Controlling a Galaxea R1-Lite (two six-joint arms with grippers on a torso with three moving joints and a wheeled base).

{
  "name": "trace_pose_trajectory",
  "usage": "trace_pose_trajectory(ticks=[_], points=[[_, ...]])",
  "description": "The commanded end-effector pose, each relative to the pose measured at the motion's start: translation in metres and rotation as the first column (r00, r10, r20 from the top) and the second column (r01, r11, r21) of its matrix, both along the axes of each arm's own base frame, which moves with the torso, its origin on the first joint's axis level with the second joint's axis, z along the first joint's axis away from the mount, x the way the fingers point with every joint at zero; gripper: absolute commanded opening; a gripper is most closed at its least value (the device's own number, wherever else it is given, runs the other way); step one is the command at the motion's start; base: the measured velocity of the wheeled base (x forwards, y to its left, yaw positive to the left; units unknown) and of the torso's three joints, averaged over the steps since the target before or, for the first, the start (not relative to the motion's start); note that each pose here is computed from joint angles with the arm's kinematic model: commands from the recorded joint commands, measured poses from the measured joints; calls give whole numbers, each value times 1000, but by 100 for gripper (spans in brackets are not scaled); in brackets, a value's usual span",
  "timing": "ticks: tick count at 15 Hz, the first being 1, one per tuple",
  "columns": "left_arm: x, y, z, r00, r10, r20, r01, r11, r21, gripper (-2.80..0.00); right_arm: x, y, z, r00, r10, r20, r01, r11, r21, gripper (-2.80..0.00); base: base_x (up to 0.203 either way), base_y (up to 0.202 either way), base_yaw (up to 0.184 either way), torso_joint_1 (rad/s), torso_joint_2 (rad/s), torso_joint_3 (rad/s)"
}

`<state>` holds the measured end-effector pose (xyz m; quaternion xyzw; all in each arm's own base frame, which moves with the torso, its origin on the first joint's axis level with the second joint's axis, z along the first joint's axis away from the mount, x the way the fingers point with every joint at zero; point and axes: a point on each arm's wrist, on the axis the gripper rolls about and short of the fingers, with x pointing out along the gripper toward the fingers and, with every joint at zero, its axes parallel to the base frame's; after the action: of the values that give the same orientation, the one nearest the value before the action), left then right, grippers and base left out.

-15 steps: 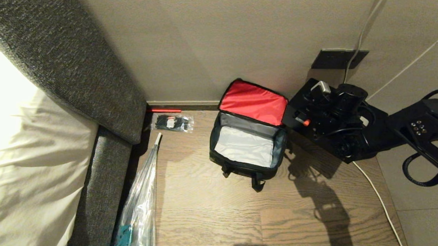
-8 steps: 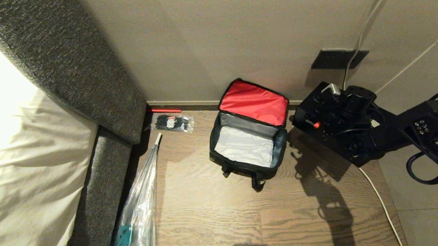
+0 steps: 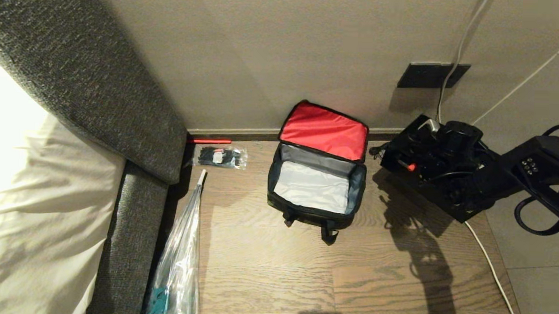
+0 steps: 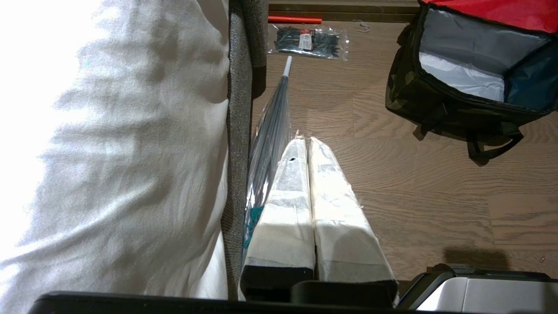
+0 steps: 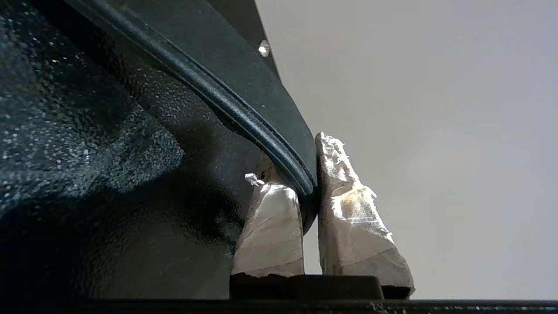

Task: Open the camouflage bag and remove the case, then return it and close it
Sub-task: Release the handle

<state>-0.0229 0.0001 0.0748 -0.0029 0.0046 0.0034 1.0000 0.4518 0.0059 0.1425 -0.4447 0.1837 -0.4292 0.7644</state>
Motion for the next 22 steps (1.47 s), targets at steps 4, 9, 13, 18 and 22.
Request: trace_pose_trajectory(ticks=[4,9,13,18,22], points=[[0,0,0,1000,1,1,-1,1000,0,-280,10,-11,-31,998,-22,-59,22,1000,-4,-280,0,0,0,0,0,0],[0,0,0,1000,1,1,-1,1000,0,-280,19,-11,-60,997,-2,-74,3,1000,12,-280,0,0,0,0,0,0],[0,0,0,1000,1,1,-1,1000,0,-280,28,-24,-77,994,-16,-108,18,1000,10,-280,0,0,0,0,0,0],[0,0,0,1000,1,1,-1,1000,0,-280,41,-33,-100,989,-31,-142,35,999,28,-280,0,0,0,0,0,0],[0,0,0,1000,1,1,-1,1000,0,-280,47,-40,-108,988,-17,-152,23,999,33,-280,0,0,0,0,0,0]])
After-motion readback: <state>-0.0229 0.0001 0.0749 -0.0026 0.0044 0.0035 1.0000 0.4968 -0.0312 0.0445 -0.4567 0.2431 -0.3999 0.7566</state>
